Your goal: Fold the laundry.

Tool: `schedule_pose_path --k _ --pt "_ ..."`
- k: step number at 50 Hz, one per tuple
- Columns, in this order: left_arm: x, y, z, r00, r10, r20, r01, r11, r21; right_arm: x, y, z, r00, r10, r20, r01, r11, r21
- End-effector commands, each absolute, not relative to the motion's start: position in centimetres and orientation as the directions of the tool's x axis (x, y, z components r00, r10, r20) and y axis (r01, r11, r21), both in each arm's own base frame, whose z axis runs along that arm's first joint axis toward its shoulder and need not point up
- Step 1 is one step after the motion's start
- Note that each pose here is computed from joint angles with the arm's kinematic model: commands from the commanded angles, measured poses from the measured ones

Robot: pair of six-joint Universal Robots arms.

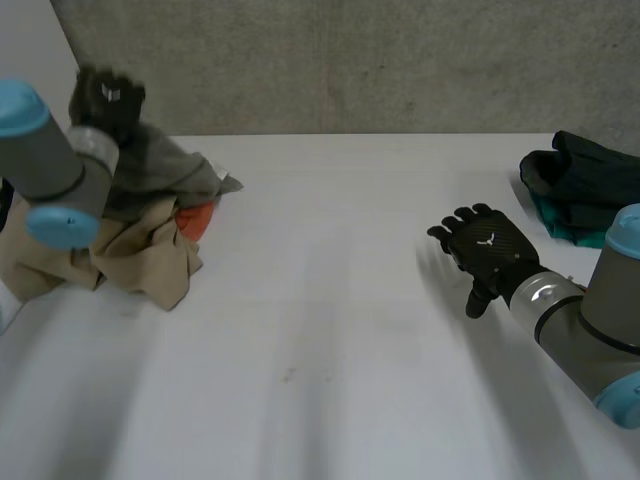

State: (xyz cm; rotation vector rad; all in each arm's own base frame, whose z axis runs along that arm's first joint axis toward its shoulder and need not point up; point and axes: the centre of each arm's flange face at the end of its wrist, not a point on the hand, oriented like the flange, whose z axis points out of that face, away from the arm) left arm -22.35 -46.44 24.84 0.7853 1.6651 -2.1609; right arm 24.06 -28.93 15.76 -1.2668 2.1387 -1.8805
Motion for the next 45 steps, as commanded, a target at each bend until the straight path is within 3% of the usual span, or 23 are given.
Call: schedule_pose_path --k 1,4,9,11,12,15,19,24,29,34,37,41,45 --pt "-27.8 -37.0 35.3 -0.914 0.269 -0.305 0.162 -0.448 -0.879 23.8 -29.1 16.7 -0.689 -0.539 0.484 -0.539 -0.065 -0.84" --pt "-29.5 -34.3 36.2 -0.904 0.35 -0.247 0.072 -0.444 -0.893 23.6 -29.2 17.5 -0.705 -0.509 0.494 -0.539 -0.067 -0.839" --pt "-33.8 -30.3 34.1 -0.845 0.498 -0.196 -0.003 -0.371 -0.929 23.1 -29.6 19.3 -0.748 -0.448 0.489 -0.51 -0.085 -0.856" --pt "-35.4 -29.3 32.4 -0.818 0.542 -0.191 -0.001 -0.334 -0.943 22.3 -30.2 20.0 -0.779 -0.414 0.472 -0.488 -0.074 -0.87" --pt "-37.4 -27.8 29.9 -0.779 0.597 -0.19 0.016 -0.284 -0.959 22.0 -30.4 20.1 -0.788 -0.404 0.465 -0.481 -0.069 -0.874" --pt "-40.0 -25.4 25.8 -0.718 0.674 -0.174 0.056 -0.194 -0.979 21.3 -30.8 20.4 -0.813 -0.383 0.438 -0.454 -0.053 -0.89" --pt "-41.4 -23.6 21.2 -0.671 0.733 -0.112 0.105 -0.056 -0.993 21.1 -30.9 20.3 -0.822 -0.382 0.423 -0.442 -0.041 -0.896" --pt "-42.1 -21.9 20.2 -0.629 0.775 -0.057 0.093 0.002 -0.996 21.1 -30.7 20.1 -0.817 -0.389 0.425 -0.448 -0.037 -0.893" --pt "-40.2 -24.0 23.7 -0.68 0.73 -0.069 0.044 -0.054 -0.998 21.3 -30.6 19.8 -0.811 -0.401 0.427 -0.452 -0.033 -0.891" --pt "-35.3 -28.9 27.5 -0.788 0.61 -0.081 0.02 -0.106 -0.994 21.4 -30.4 19.6 -0.808 -0.407 0.426 -0.457 -0.022 -0.889" --pt "-33.2 -30.4 27.9 -0.822 0.561 -0.097 0.037 -0.116 -0.992 22.4 -29.4 19.4 -0.793 -0.441 0.42 -0.459 -0.022 -0.888" --pt "-29.3 -33.1 27.0 -0.867 0.461 -0.191 0.156 -0.115 -0.981 25.1 -26.9 19.3 -0.741 -0.528 0.415 -0.461 -0.049 -0.886" --pt "-26.6 -34.8 25.2 -0.847 0.393 -0.358 0.339 -0.118 -0.933 27.6 -24.9 19.3 -0.69 -0.597 0.409 -0.454 -0.083 -0.887"
